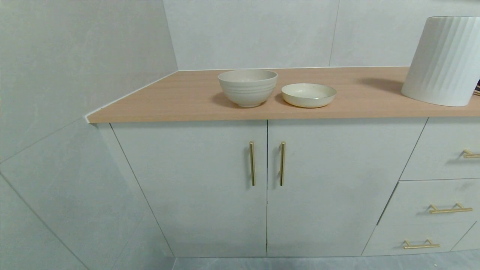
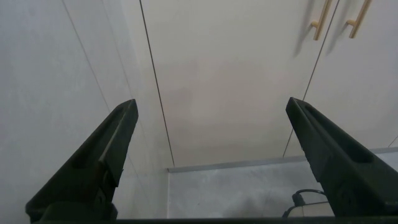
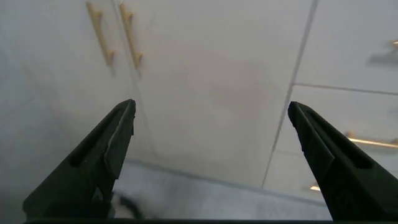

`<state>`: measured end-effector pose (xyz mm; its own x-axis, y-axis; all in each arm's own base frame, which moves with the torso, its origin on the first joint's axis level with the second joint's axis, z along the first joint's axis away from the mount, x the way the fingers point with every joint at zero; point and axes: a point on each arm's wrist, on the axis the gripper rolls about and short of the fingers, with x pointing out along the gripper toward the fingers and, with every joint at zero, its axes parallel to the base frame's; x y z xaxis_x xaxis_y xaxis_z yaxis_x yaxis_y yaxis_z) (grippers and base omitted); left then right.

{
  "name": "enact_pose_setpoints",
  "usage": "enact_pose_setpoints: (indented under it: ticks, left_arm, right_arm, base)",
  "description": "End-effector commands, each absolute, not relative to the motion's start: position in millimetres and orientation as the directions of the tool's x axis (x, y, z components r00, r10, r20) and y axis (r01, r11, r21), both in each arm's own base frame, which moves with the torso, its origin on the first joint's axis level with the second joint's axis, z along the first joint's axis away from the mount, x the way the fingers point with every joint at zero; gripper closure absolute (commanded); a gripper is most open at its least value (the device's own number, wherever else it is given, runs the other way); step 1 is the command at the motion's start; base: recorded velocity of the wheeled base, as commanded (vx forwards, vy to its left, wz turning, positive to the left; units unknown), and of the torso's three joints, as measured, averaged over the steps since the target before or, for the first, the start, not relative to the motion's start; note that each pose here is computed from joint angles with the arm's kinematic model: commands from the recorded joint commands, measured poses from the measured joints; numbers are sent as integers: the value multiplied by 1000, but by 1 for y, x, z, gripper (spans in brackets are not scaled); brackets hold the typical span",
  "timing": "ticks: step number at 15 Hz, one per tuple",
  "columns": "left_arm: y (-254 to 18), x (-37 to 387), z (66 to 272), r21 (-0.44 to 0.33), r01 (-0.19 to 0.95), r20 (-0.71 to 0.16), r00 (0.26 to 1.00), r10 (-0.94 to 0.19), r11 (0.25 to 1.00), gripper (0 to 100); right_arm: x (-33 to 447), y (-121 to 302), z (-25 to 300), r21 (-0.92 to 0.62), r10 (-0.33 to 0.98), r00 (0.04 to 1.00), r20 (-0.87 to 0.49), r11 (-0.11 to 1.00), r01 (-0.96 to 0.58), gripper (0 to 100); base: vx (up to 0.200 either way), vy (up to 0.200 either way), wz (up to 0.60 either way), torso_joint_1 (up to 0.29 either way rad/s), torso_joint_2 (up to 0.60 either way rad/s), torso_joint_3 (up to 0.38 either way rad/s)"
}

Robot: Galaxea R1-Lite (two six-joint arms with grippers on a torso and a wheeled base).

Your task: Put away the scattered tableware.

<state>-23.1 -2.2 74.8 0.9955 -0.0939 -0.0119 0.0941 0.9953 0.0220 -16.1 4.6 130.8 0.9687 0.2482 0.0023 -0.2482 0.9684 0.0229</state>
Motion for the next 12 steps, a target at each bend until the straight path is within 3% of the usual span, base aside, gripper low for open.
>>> enact_pose_setpoints:
  ticks: [1,3,6,12]
  left_arm:
    - [-2,-23,75,22,94,-12,996,-93,995,0]
    - [-2,-23,75,28,95,-12,995,-95,995,0]
    - [-2,-23,75,28,95,-12,995,-95,995,0]
    - [-2,-23,75,28,95,-12,995,-95,995,0]
  right_arm:
    - [27,9,159,73,357,910,-210,934,-350,0]
    - [65,22,172,105,456,824,-335,887,-449,0]
    - [126,57,180,119,546,745,-383,829,-547,0]
    - [219,113,153,91,564,749,-347,815,-572,0]
  base:
    - [0,0,0,0,0,0]
    - [0,0,0,0,0,0]
    - [0,0,0,0,0,0]
    - [0,0,0,0,0,0]
